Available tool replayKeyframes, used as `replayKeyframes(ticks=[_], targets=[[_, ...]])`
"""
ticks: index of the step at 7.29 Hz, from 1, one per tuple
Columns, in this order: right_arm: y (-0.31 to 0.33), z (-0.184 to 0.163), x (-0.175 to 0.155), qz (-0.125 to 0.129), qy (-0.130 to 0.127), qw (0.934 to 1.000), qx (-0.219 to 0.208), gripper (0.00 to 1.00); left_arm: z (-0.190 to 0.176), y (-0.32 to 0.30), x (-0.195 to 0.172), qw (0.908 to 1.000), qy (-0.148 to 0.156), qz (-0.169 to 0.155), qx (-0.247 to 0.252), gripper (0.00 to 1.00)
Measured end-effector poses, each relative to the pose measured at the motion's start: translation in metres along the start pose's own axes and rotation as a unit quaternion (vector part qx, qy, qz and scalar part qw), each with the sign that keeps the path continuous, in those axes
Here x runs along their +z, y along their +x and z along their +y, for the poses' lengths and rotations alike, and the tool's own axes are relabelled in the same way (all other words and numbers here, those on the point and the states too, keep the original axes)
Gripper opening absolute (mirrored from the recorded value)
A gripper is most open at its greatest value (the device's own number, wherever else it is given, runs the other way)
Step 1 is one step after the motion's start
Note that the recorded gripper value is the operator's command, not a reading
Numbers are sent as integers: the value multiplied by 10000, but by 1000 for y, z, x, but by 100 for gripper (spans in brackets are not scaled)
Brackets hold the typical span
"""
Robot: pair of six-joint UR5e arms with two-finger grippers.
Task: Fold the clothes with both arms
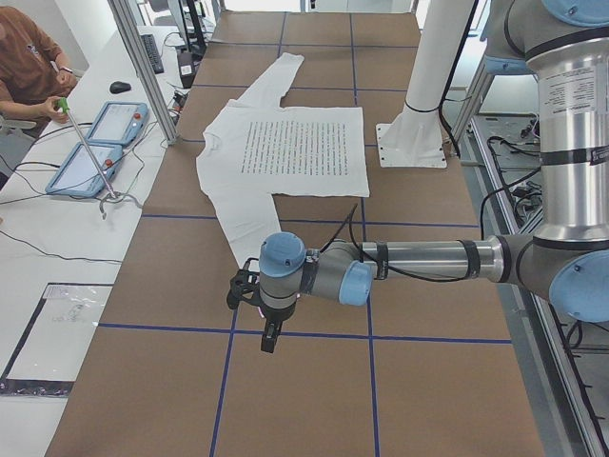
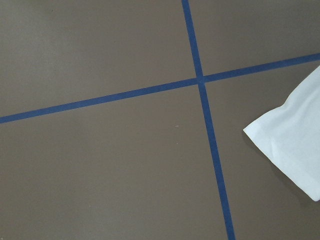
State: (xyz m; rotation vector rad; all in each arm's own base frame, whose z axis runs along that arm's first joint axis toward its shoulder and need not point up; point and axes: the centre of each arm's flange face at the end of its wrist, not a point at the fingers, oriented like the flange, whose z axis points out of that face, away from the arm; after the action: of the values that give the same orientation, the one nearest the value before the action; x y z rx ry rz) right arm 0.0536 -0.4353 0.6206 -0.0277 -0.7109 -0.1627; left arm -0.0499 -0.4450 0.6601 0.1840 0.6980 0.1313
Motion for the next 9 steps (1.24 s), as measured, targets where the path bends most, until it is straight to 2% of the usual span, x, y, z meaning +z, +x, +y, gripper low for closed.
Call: replayKeyframes(ticks=[3, 5, 6, 8, 9], targets=[[-3, -12, -9, 165, 78, 9998, -75, 100, -4, 3, -3, 10000, 74, -5, 65, 100], [-8, -24, -15, 174, 196, 9995, -175, 100, -23, 12, -13, 9996, 222, 9, 189, 100], [-7, -31, -11, 75, 355, 9989, -298, 100, -38, 17, -18, 9992, 302, 26, 262, 100], [-18, -51, 27, -344, 689, 9954, -563, 100, -59, 18, -11, 9979, 464, 101, 439, 100], [-34, -64, 51, -461, 822, 9946, -435, 100, -61, 13, -4, 9964, 618, 120, 574, 100]])
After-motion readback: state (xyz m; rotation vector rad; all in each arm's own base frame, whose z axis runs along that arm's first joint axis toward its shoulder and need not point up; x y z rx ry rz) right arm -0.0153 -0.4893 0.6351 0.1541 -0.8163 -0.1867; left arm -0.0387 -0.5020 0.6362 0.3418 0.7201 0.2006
